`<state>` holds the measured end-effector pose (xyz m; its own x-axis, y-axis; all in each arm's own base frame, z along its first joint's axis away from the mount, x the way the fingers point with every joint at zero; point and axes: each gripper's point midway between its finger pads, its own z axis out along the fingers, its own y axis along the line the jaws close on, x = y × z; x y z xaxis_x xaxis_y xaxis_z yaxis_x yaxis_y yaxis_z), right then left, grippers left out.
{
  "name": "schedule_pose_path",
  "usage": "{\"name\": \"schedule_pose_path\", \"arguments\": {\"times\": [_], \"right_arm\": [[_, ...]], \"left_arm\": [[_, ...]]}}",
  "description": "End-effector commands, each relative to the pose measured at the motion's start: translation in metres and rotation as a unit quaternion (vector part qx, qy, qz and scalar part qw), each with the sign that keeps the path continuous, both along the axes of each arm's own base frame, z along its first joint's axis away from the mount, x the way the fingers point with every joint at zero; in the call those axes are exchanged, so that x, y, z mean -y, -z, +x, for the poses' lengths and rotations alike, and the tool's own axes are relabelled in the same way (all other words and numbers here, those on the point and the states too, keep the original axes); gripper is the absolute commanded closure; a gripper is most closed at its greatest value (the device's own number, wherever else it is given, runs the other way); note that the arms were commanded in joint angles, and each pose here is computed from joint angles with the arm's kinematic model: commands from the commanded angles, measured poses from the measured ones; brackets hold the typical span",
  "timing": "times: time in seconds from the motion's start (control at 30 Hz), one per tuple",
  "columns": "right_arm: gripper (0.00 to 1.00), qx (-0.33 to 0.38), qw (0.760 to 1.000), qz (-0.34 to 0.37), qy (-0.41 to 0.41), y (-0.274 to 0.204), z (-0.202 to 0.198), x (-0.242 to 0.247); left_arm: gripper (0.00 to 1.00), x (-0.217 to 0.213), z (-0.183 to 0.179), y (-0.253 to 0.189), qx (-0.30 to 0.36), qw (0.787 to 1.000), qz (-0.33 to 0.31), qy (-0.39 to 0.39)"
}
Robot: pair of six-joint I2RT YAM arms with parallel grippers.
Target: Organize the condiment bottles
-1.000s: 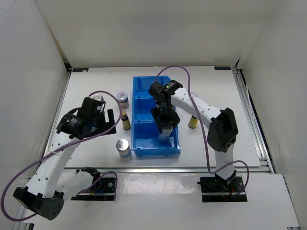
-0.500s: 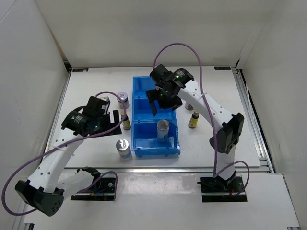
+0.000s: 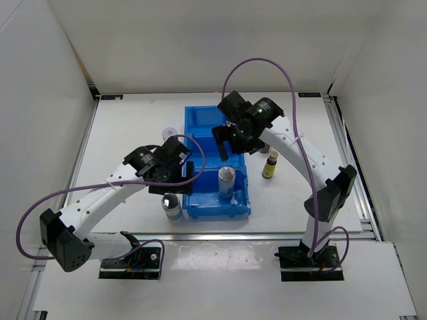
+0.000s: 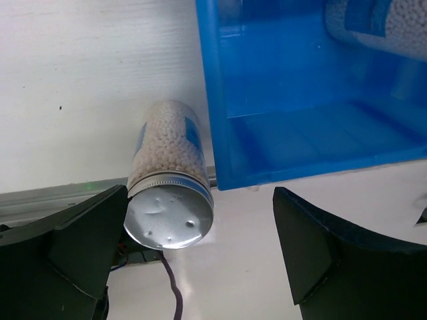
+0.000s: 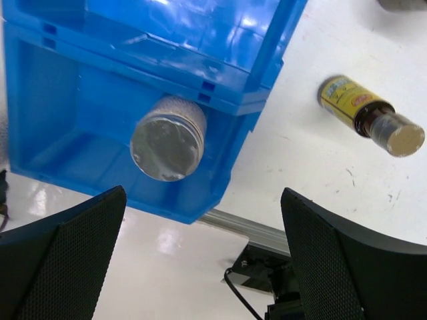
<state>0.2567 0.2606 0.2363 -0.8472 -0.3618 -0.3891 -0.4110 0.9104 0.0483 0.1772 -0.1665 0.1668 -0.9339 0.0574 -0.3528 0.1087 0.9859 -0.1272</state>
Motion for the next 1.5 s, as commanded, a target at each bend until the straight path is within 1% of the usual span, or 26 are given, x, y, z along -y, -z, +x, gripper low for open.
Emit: {"name": "schedule_pose_path", "arguments": {"times": [0.0,0.23,0.27,0.33,0.43,0.57,0.63,0.67,0.73,0.77,0.83,0.9,0.97,1.0,1.03,1.07,1.1,1.13,1.2,1.23,1.27,1.3,1.37,1.4,1.43,1.47], "right_arm": [[0.0,-0.041,0.998,-0.056,0.004,-0.007,-0.04,0.045],[0.0,-0.044,0.997,-0.055,0.014,-0.003,-0.051,0.055],[0.0,-0.052,0.997,-0.063,0.013,0.002,-0.053,0.057],[0.0,-0.045,0.997,-0.053,0.018,0.001,-0.054,0.058],[0.0,-0.05,0.997,-0.057,0.022,0.004,-0.059,0.063],[0.0,-0.05,0.997,-0.047,0.025,0.001,-0.064,0.064],[0.0,-0.05,0.997,-0.047,0.025,0.001,-0.064,0.064],[0.0,-0.047,0.998,-0.044,0.025,-0.001,-0.064,0.065],[0.0,-0.047,0.997,-0.051,0.026,0.001,-0.064,0.067],[0.0,-0.048,0.997,-0.051,0.026,0.001,-0.064,0.067],[0.0,-0.048,0.997,-0.051,0.026,0.001,-0.066,0.069],[0.0,-0.049,0.997,-0.05,0.031,0.002,-0.068,0.07],[0.0,-0.049,0.997,-0.048,0.036,0.002,-0.07,0.072],[0.0,-0.049,0.997,-0.048,0.036,0.002,-0.07,0.072],[0.0,-0.05,0.997,-0.049,0.036,0.002,-0.072,0.074],[0.0,-0.047,0.997,-0.046,0.036,0.002,-0.07,0.072],[0.0,-0.044,0.998,-0.042,0.036,0.0,-0.071,0.073],[0.0,-0.047,0.997,-0.046,0.036,0.002,-0.072,0.074],[0.0,-0.044,0.998,-0.042,0.036,0.0,-0.073,0.074],[0.0,-0.045,0.997,-0.043,0.036,0.001,-0.075,0.077],[0.0,-0.046,0.997,-0.042,0.04,0.001,-0.075,0.076],[0.0,-0.046,0.997,-0.043,0.04,0.001,-0.077,0.079],[0.0,-0.046,0.997,-0.049,0.042,0.004,-0.077,0.081],[0.0,-0.046,0.997,-0.049,0.042,0.004,-0.079,0.083],[0.0,-0.049,0.997,-0.052,0.042,0.006,-0.08,0.083],[0.0,-0.042,0.997,-0.051,0.043,0.004,-0.079,0.086]], "left_arm": [[0.0,-0.005,0.001,-0.003,0.007,0.999,0.005,-0.035],[0.0,-0.011,-0.007,0.01,-0.017,0.998,0.022,-0.048],[0.0,-0.011,-0.01,0.016,-0.028,0.998,0.025,-0.051],[0.0,-0.014,-0.013,0.019,-0.036,0.997,0.03,-0.057],[0.0,-0.021,-0.019,0.027,-0.047,0.996,0.046,-0.063],[0.0,-0.035,-0.021,0.036,-0.058,0.993,0.054,-0.089],[0.03,-0.038,-0.024,0.038,-0.064,0.992,0.051,-0.093],[0.07,-0.038,-0.024,0.041,-0.065,0.992,0.052,-0.093],[0.12,-0.038,-0.027,0.044,-0.072,0.992,0.052,-0.092],[0.16,-0.038,-0.027,0.044,-0.072,0.992,0.052,-0.092],[0.22,-0.038,-0.027,0.042,-0.068,0.992,0.048,-0.092],[0.35,-0.038,-0.027,0.04,-0.064,0.993,0.044,-0.092],[0.43,-0.038,-0.027,0.035,-0.055,0.994,0.035,-0.092],[0.51,-0.042,-0.029,0.033,-0.049,0.994,0.036,-0.093],[0.54,-0.044,-0.032,0.03,-0.055,0.993,0.04,-0.098],[0.57,-0.044,-0.03,0.019,-0.044,0.994,0.035,-0.099],[0.63,-0.047,-0.029,0.013,-0.038,0.993,0.039,-0.101],[0.67,-0.047,-0.03,0.006,-0.037,0.993,0.037,-0.101],[0.73,-0.048,-0.028,-0.02,-0.017,0.994,0.034,-0.104],[0.78,-0.051,-0.024,-0.029,-0.007,0.993,0.04,-0.112],[0.8,-0.046,-0.018,-0.05,0.015,0.994,0.026,-0.109],[0.83,-0.052,-0.022,-0.059,0.016,0.993,0.042,-0.112],[0.85,-0.049,-0.017,-0.076,0.025,0.993,0.049,-0.109],[0.85,-0.042,-0.011,-0.098,0.046,0.993,0.025,-0.106],[0.88,-0.04,-0.009,-0.108,0.052,0.993,0.018,-0.107],[0.89,-0.028,-0.002,-0.123,0.065,0.994,0.001,-0.092]]}}
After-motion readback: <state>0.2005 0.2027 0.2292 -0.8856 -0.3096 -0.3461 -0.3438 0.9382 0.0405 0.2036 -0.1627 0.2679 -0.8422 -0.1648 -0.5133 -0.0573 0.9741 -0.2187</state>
